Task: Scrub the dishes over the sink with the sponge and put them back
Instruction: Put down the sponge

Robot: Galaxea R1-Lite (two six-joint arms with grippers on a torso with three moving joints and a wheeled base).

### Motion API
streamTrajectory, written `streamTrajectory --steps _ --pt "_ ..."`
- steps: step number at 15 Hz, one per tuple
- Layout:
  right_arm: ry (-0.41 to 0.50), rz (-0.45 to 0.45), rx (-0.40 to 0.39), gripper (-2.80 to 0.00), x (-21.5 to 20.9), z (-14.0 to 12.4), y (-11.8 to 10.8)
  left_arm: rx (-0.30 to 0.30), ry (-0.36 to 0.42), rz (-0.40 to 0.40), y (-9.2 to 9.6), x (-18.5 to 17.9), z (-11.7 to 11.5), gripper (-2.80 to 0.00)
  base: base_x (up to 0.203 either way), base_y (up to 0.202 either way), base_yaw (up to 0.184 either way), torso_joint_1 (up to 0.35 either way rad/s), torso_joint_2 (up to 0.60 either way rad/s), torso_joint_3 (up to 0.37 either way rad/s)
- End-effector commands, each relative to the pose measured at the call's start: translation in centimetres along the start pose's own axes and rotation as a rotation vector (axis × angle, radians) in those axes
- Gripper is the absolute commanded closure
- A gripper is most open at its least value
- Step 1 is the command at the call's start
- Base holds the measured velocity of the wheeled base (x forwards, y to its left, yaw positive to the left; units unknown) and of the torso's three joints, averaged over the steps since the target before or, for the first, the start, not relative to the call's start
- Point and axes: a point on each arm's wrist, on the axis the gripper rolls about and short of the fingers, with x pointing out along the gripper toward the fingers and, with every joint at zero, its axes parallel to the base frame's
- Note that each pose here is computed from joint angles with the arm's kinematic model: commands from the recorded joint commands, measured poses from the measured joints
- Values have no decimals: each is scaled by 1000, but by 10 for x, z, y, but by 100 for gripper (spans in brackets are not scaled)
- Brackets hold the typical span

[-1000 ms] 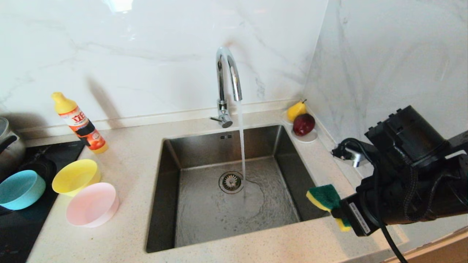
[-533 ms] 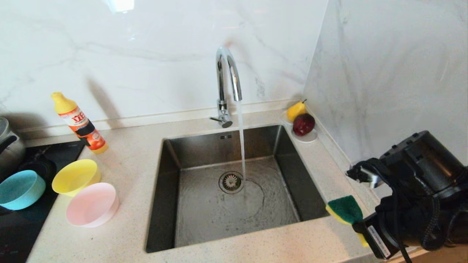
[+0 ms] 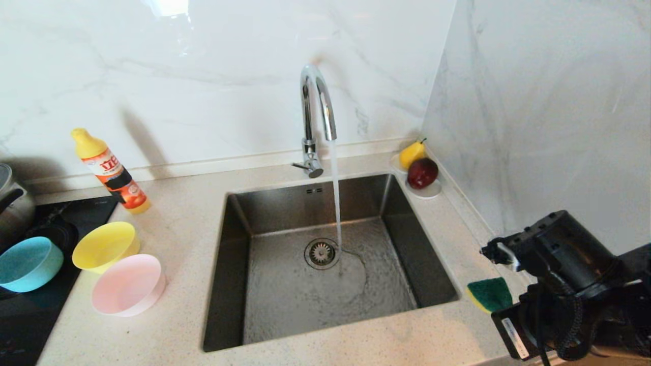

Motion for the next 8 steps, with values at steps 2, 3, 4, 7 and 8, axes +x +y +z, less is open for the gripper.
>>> streamTrajectory --steps 2,3,4,7,8 --pt "73 -36 26 0 37 -11 16 0 4 0 0 0 0 0 0 0 0 0 0 0" --pt "47 -31 40 0 43 -11 19 0 3 0 0 0 0 0 0 0 0 0 0 0" --pt "31 -29 50 0 50 -11 21 0 3 0 0 0 0 0 0 0 0 0 0 0" --pt "26 -71 103 0 65 -7 10 0 3 0 0 0 0 0 0 0 0 0 0 0" --pt "21 -80 115 0 65 -5 5 0 4 0 0 0 0 0 0 0 0 0 0 0"
